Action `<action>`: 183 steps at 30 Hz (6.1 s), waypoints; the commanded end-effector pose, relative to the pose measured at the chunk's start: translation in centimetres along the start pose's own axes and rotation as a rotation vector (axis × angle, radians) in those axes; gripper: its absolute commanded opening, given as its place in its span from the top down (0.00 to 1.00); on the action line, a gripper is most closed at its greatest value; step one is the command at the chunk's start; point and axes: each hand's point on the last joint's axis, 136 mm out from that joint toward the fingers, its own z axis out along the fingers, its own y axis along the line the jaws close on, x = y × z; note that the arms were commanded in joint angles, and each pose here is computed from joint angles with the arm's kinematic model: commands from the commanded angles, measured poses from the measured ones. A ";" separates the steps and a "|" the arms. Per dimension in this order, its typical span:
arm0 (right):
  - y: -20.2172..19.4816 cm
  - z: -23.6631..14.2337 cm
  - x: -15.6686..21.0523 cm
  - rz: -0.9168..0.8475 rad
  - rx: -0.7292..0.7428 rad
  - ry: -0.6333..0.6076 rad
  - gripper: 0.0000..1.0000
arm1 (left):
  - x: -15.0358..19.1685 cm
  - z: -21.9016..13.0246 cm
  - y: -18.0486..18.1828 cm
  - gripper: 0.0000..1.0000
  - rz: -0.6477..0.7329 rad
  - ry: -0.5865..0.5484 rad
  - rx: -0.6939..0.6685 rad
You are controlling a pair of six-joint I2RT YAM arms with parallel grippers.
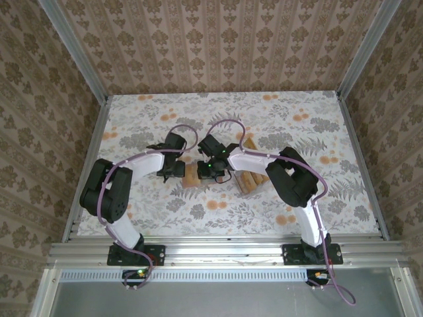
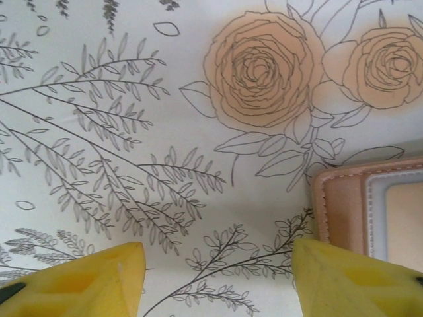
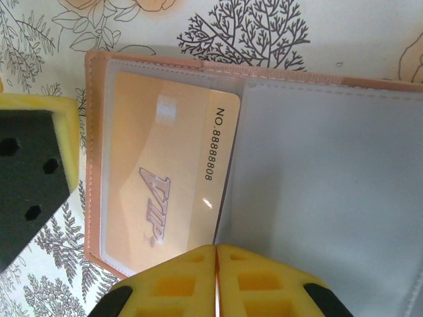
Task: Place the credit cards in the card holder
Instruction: Insert the credit card into the card slot.
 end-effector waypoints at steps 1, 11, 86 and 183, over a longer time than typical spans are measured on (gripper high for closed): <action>-0.1 0.6 0.6 0.005 0.013 0.027 0.91 | -0.5 -0.1 0.6 0.38 0.034 0.010 -0.033; 0.3 0.8 0.3 0.004 0.002 0.032 0.91 | 0.4 1.2 0.4 0.40 0.031 0.041 -0.031; 0.5 2.2 -1.8 -0.036 0.034 0.036 0.91 | -0.3 2.6 0.3 0.42 0.031 0.085 -0.023; -7.8 -2.1 2.4 0.052 0.180 0.000 0.67 | -1.0 -0.4 -4.9 0.08 0.102 0.002 -0.040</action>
